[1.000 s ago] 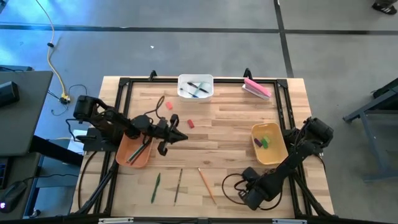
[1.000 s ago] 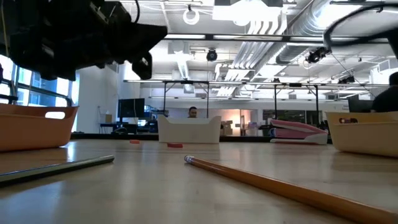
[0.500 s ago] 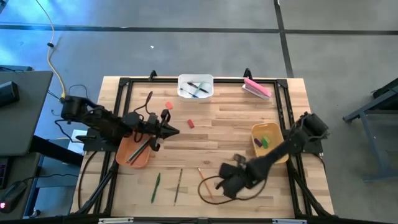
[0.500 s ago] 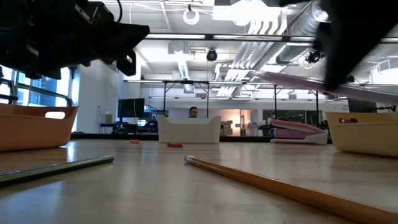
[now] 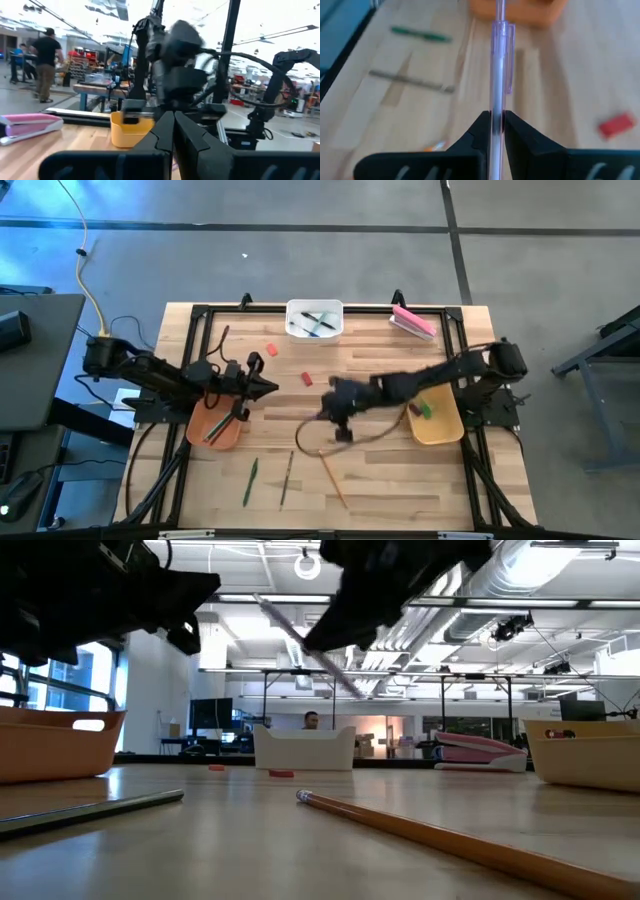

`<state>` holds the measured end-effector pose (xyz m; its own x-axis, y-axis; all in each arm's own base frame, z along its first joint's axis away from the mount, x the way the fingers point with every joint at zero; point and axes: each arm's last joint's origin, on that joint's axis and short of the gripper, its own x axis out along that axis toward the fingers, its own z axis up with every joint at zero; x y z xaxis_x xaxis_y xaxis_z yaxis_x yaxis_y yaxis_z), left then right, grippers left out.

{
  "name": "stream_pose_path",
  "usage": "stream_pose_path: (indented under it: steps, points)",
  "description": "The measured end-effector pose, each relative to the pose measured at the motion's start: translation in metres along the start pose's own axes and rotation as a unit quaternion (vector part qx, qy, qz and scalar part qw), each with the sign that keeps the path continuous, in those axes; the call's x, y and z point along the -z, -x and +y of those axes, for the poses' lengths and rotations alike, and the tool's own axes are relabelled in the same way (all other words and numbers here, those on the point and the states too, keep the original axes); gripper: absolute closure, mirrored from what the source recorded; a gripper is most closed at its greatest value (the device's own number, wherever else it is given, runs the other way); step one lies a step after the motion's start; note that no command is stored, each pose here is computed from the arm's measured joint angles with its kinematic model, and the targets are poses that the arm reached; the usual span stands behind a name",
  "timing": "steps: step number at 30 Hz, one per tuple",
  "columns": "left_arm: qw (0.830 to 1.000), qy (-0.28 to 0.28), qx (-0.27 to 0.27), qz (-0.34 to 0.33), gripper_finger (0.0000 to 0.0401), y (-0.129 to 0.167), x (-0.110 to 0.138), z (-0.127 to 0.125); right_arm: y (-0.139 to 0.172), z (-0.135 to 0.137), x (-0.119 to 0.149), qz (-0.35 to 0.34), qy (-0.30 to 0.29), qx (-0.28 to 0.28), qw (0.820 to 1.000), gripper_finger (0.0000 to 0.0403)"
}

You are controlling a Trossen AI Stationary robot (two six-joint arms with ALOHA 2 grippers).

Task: Sort crayons/erasers/pens/pencils in bins
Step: Put the pink pen into the white bin

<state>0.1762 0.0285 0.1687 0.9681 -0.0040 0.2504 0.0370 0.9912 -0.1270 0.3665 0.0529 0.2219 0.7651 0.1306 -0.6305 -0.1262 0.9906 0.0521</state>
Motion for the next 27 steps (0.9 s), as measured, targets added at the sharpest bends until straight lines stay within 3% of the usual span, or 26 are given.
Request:
stream_pose_path:
  steps: [5, 9, 15, 27]
  points:
    - [0.998, -0.005, -0.058, -0.017, 0.0401, 0.009, -0.002, 0.001, 0.005, -0.056, -0.012, -0.068, 0.031, -0.008, 0.997, 0.0382]
    - [0.994, -0.023, -0.106, -0.02, 0.0401, 0.012, -0.002, 0.004, 0.022, -0.102, -0.03, -0.092, 0.043, 0.029, 0.994, 0.0382]
    - [0.988, -0.048, -0.143, -0.017, 0.0401, 0.013, -0.001, 0.006, 0.045, -0.165, -0.042, -0.028, 0.03, 0.137, 0.99, 0.0382]
    - [0.98, -0.068, -0.186, -0.01, 0.0401, 0.014, 0.0, 0.011, 0.014, -0.285, -0.042, 0.117, 0.005, 0.169, 0.979, 0.0382]
